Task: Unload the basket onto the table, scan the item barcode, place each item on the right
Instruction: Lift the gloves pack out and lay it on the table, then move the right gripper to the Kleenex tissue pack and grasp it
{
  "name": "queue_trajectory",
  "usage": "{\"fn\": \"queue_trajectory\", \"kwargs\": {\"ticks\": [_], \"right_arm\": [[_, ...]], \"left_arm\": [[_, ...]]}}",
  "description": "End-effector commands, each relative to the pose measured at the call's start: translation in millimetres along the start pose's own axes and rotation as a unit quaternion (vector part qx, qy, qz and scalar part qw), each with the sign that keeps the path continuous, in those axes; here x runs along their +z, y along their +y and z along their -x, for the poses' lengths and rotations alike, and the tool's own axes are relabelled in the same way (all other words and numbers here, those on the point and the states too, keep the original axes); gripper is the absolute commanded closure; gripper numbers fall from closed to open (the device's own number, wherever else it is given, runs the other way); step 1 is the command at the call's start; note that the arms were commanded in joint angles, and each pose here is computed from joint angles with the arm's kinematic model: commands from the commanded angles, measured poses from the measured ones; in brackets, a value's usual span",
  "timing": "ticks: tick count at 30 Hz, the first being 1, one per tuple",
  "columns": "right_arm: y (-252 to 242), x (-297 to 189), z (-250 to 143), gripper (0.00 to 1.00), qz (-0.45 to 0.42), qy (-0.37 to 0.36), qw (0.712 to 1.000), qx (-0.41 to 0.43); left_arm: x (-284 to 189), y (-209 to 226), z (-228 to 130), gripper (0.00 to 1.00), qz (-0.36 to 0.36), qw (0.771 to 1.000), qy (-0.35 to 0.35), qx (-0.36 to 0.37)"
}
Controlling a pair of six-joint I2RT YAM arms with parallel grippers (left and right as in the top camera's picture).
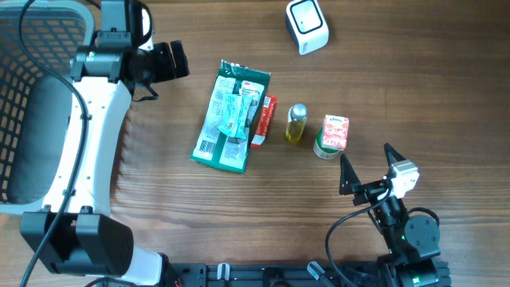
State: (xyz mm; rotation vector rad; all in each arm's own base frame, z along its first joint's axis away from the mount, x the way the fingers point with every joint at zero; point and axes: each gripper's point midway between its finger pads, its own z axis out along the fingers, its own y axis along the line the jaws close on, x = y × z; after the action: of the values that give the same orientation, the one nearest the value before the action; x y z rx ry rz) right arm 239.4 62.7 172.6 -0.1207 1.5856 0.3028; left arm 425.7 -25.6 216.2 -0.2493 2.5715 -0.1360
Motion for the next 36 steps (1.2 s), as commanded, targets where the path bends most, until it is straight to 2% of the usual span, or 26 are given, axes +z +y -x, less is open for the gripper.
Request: {"fn": "queue_trajectory", "kwargs": {"ticks": [1,22,27,32,36], "right_arm": [[0.2,-0.1,0.6,0.00,0.002,-0.002,1.000,-0.006],[-5.1,-0.4,9.8,0.00,-0.014,-0.021,1.000,0.007],[4.8,-0.4,2.0,0.00,0.015,-0.002,0.999,0.039],[11.7,-10.7,35.8,0.00,0.022,-0.004,0.999,0.036],[4.7,-35.3,96.8,0.00,-0.025,0.008,0.999,0.037]], "left_arm": [[2.5,-0.2,-0.8,0.00,-0.006,1.000,0.005,0.004],[2.5,-0.2,-0.8,0.00,-0.005,1.000,0.005,0.004],[2.5,-0.2,-0.8,0.00,-0.006,1.000,0.005,0.004],[2.5,-0.2,-0.8,0.00,-0.006,1.000,0.005,0.004],[2.5,-0.2,-0.8,0.00,-0.006,1.000,0.005,0.004]]}}
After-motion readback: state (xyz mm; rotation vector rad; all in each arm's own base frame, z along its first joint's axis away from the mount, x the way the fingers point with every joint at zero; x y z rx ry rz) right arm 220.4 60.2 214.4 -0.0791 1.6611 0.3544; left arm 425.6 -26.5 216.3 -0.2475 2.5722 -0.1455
